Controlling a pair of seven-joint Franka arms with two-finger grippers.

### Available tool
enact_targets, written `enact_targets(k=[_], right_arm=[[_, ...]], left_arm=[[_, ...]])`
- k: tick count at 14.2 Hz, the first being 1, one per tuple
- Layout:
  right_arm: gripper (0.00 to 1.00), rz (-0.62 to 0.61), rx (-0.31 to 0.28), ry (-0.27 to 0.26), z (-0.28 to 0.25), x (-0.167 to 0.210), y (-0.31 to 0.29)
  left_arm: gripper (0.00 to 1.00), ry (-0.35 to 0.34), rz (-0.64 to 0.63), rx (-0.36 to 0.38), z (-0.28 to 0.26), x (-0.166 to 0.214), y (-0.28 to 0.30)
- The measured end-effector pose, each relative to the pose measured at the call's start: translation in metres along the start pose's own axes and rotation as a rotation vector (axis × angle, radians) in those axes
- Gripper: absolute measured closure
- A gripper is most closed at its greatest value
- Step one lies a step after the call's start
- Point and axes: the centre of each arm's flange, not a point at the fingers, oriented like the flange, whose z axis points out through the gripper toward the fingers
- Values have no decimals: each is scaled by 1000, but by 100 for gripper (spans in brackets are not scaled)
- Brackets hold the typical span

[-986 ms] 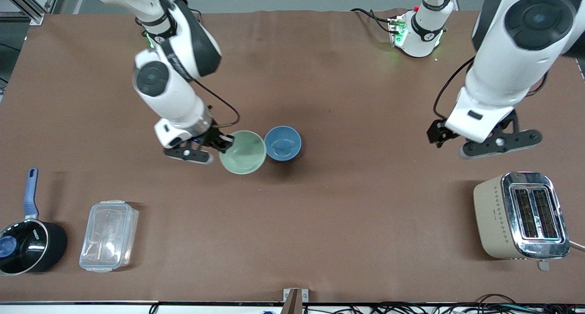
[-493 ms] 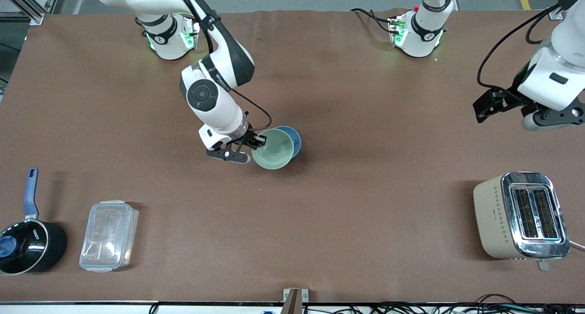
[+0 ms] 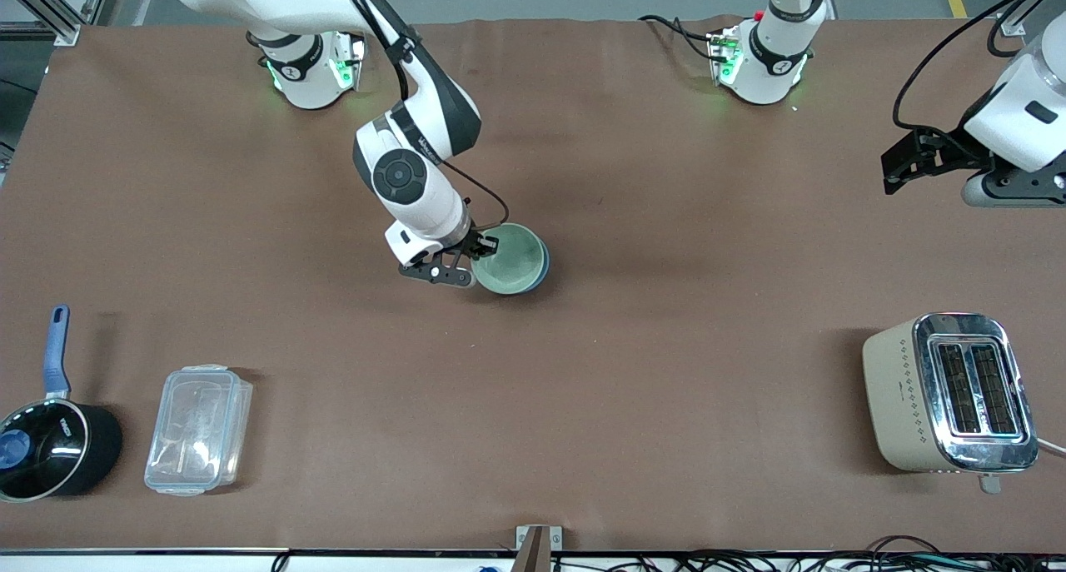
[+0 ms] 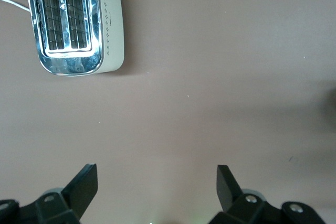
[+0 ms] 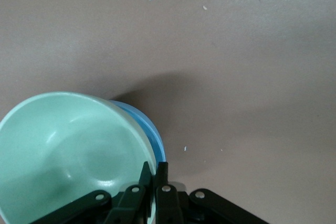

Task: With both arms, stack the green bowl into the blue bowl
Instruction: 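Lower the green bowl into the blue bowl with the right gripper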

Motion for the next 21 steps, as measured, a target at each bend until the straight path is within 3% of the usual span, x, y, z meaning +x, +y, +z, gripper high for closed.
enact_targets(k=[7, 20, 21], right_arm=[[96, -6, -1, 9, 19, -5, -3], [95, -12, -11, 9, 38, -19, -6], [88, -11, -10, 9, 38, -19, -6]], left_arm=[[0, 12, -38, -41, 7, -10, -18], [0, 27, -54, -43, 5, -11, -14], [0, 28, -54, -43, 5, -11, -14]])
